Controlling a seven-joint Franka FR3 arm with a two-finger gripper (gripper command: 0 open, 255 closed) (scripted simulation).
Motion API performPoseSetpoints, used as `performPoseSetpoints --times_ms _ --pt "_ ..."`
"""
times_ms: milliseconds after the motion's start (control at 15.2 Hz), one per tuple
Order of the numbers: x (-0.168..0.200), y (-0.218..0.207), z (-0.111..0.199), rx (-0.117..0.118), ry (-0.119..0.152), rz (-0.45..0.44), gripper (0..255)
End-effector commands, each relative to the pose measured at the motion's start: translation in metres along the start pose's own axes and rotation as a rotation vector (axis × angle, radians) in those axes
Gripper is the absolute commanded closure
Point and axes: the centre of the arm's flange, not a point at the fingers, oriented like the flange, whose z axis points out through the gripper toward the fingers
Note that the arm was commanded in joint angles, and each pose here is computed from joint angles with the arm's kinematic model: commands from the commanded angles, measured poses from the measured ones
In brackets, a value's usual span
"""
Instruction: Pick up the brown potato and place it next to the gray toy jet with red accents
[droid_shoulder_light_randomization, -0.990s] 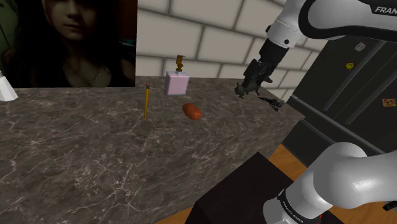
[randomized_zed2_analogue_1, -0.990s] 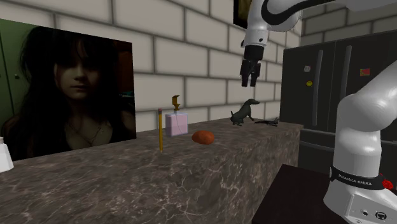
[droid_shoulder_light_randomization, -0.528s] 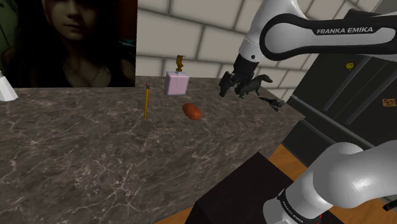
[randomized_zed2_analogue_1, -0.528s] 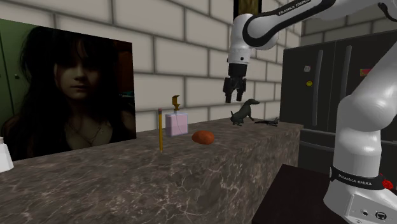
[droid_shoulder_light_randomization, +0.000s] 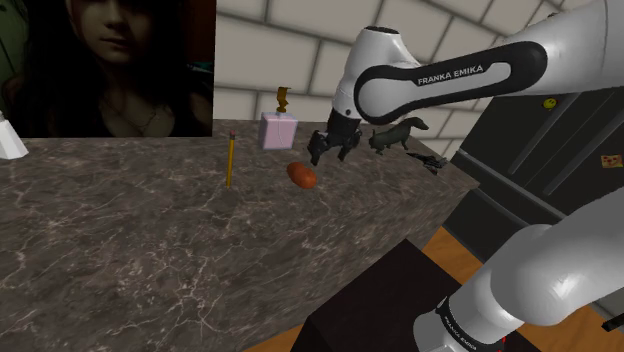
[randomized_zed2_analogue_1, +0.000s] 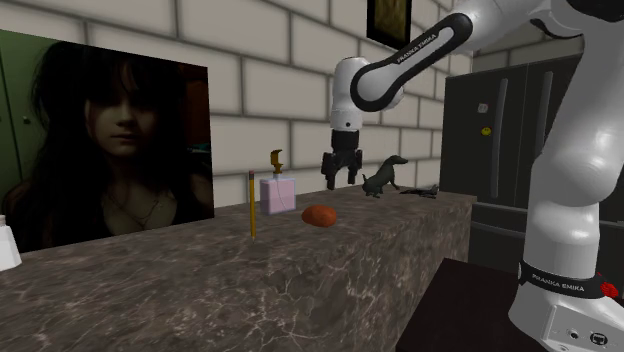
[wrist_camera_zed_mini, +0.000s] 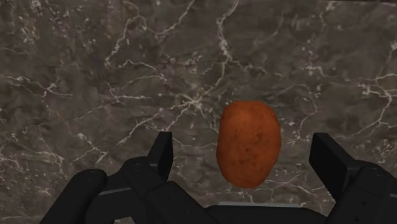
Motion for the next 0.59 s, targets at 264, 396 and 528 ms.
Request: performPoseSetpoints --times_ms 264,396,528 --pt "0.034 -0.026 0.055 -0.015 -0.004 0.044 0" --pt "0.034 -0.026 0.065 -0.015 -0.004 0.044 0" --pt "0.033 -0.026 0.076 -0.015 -0.004 0.044 0"
